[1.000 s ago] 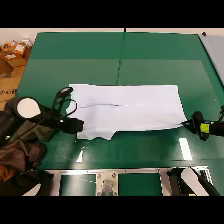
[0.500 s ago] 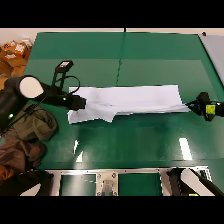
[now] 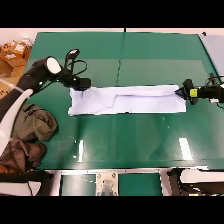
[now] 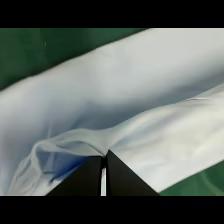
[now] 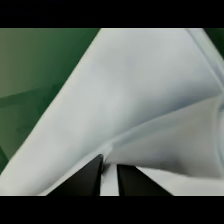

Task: Fold the shirts.

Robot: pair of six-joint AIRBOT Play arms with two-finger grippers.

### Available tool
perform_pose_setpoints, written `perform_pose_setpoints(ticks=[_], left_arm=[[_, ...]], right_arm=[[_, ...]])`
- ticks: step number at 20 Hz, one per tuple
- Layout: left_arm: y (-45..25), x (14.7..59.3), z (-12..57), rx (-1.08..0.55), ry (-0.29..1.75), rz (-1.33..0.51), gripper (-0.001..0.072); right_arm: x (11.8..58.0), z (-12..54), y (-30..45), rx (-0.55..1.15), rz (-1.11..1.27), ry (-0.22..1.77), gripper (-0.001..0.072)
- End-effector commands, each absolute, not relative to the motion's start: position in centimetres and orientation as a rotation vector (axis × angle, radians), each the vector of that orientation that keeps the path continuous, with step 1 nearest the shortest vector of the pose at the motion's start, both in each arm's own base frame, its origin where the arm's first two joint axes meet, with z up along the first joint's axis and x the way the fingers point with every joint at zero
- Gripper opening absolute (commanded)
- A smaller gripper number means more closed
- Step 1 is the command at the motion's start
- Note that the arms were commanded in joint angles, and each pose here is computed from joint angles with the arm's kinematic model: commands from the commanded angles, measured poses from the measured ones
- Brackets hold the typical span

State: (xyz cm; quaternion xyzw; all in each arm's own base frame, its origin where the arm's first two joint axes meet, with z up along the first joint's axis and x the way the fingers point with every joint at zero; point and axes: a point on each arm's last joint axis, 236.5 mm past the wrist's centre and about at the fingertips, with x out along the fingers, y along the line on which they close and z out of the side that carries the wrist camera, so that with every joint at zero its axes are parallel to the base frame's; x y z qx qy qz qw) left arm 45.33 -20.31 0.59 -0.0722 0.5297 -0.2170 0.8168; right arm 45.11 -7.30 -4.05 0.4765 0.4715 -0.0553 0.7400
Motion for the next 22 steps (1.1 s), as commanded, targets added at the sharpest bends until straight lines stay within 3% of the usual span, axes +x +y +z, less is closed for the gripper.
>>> perform_pose_setpoints(ticks=[1, 2, 3, 6, 9, 10, 12, 20, 22], left_arm=[[-21.0, 50.1, -1.3, -0.205, 1.054, -0.461, 0.0348], [-20.6, 51.1, -1.0, -0.223, 1.021, -0.436, 0.0720], [-19.9, 51.7, -0.4, -0.253, 1.011, -0.411, 0.0664], [-17.4, 50.3, 0.6, -0.256, 1.116, -0.419, 0.0660], [-15.8, 48.5, 0.7, -0.259, 1.215, -0.429, 0.0658], [-15.7, 48.2, 0.6, -0.254, 1.229, -0.430, 0.0575], [-15.9, 48.0, 0.6, -0.257, 1.236, -0.437, 0.0039], [-16.6, 48.0, 1.0, -0.285, 1.229, -0.457, 0.0035], [-16.9, 48.1, 1.1, -0.279, 1.218, -0.465, 0.0035]], right_arm=[[50.7, -5.7, -8.9, 1.048, -0.105, 0.959, 0.0298], [51.7, -5.0, -9.6, 1.018, -0.077, 0.947, 0.0380], [52.1, -3.7, -10.4, 0.983, -0.035, 0.940, 0.0444], [50.3, -0.9, -13.4, 0.899, 0.046, 0.959, 0.0391], [45.7, -3.8, -17.0, 0.805, -0.002, 1.106, 0.0395], [44.4, -5.1, -17.5, 0.780, 0.003, 1.161, 0.0409], [42.7, -7.5, -17.0, 0.780, 0.068, 1.244, 0.0423], [45.5, -11.1, -9.3, 0.852, 0.359, 1.244, 0.0408], [46.3, -10.5, -8.1, 0.816, 0.396, 1.239, 0.0269]])
